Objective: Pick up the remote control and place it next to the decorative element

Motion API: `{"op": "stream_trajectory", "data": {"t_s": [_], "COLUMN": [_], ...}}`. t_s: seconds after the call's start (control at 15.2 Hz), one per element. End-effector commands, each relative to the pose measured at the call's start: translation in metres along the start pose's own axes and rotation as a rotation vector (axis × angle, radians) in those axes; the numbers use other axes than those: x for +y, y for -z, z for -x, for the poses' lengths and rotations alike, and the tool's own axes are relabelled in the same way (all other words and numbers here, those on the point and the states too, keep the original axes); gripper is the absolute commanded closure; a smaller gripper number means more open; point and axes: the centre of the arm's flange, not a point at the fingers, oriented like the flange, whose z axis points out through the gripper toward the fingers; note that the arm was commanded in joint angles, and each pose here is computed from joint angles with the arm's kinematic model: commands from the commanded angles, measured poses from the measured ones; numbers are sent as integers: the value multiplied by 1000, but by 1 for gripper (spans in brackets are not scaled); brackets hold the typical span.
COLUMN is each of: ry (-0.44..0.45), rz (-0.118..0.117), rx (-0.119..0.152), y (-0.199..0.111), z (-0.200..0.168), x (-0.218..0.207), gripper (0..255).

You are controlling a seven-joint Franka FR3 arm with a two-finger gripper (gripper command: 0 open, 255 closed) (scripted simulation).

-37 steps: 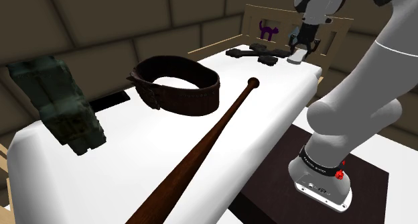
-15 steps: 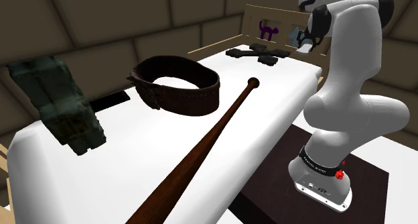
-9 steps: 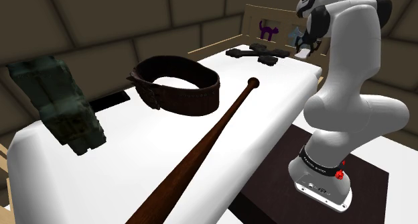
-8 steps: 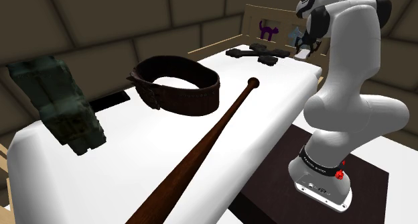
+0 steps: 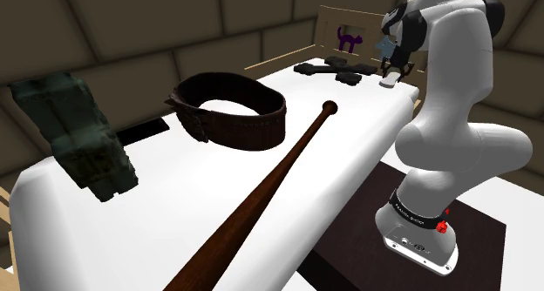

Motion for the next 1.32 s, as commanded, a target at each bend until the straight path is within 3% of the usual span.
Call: {"op": "stream_trajectory", "data": {"t_s": [0.0,0.4,0.46,0.79,1.06,1.25], "ry": [0,0,0,0,0,0], "rz": [0,0,0,0,0,0], "rx": [1,1,1,1,1,1], "y": [-2,-2,-2,-2,48,48], "z": [0,0,0,0,0,0], "x": [0,0,0,0,0,0], "gripper": [255,255,0,0,0,0]}}
